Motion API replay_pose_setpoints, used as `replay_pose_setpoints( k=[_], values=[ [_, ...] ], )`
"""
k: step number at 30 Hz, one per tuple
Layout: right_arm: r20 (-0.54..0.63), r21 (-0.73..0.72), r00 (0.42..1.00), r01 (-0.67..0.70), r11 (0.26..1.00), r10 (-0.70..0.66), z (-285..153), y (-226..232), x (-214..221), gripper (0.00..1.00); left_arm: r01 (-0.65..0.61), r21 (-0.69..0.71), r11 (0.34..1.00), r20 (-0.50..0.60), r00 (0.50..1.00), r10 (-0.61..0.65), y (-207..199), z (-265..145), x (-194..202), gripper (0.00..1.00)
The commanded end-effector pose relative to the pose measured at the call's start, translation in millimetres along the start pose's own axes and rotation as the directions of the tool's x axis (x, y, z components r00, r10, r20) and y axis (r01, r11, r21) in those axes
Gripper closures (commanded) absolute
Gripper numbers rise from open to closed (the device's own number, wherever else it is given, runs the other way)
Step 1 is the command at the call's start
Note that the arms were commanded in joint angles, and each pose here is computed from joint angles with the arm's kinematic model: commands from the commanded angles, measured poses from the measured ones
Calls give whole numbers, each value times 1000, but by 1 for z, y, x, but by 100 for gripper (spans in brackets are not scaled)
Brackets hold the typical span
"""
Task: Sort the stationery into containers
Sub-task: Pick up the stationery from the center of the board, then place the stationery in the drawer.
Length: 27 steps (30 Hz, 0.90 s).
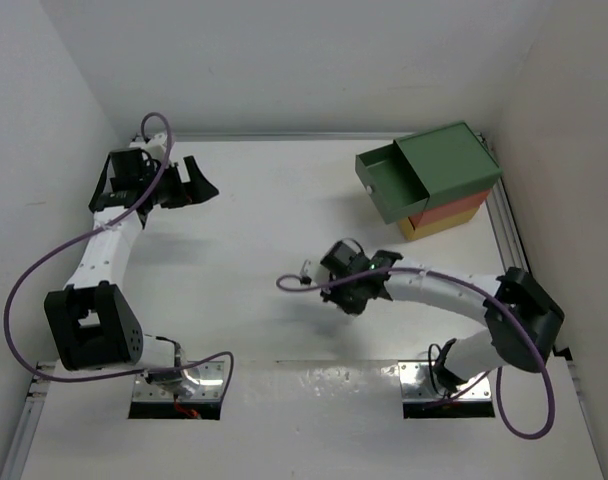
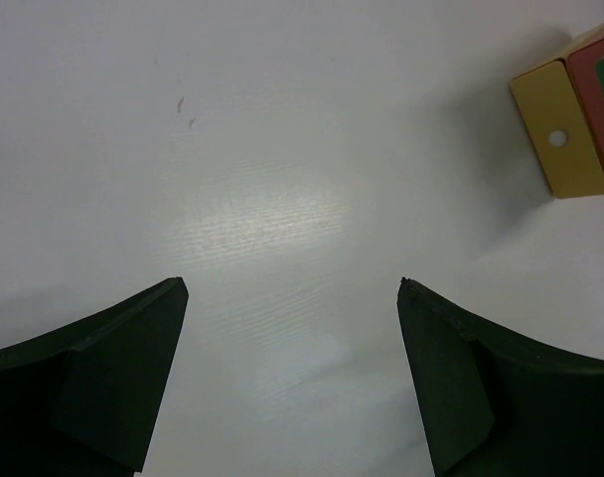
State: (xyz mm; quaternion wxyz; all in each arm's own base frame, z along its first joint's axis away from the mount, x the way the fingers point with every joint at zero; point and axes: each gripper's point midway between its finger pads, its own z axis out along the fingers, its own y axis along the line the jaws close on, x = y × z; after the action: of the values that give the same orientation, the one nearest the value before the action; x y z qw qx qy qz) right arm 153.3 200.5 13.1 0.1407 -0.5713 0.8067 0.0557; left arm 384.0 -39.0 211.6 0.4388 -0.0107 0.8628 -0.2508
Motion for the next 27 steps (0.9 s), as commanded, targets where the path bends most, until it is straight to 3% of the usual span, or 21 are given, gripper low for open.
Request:
replay_pose_setpoints(
  k=[1, 6, 8, 11, 15, 25, 26, 27],
  values=[
    [237, 14, 969, -76, 997, 70, -63, -39, -77, 100, -36, 29, 999, 80, 996, 34, -12, 6, -32, 7],
    [444, 120, 881, -238, 964, 162, -150, -136, -133, 100, -116, 120, 986, 169, 981, 95, -56, 20, -44, 11],
    [476, 181, 858, -310, 933, 193, -175, -178, -135, 100, -144, 101, 984, 184, 975, 124, -59, 25, -48, 11],
    [550, 266, 806, -418, 869, 219, -217, -244, -142, 100, -171, 148, 974, 141, 978, 151, -83, 48, -38, 11],
    [529, 335, 797, -512, 791, 292, -212, -304, -114, 100, -192, 181, 965, 118, 978, 172, -99, 64, -33, 11],
    [483, 286, 764, -600, 747, 428, -174, -342, -79, 100, -189, 180, 965, 97, 980, 174, -102, 79, -32, 11],
    [480, 291, 764, -603, 743, 432, -174, -346, -76, 98, -190, 179, 965, 101, 980, 174, -101, 78, -33, 11],
    [475, 293, 766, -602, 743, 434, -172, -348, -76, 88, -188, 177, 966, 96, 980, 173, -100, 80, -31, 11]
  ],
)
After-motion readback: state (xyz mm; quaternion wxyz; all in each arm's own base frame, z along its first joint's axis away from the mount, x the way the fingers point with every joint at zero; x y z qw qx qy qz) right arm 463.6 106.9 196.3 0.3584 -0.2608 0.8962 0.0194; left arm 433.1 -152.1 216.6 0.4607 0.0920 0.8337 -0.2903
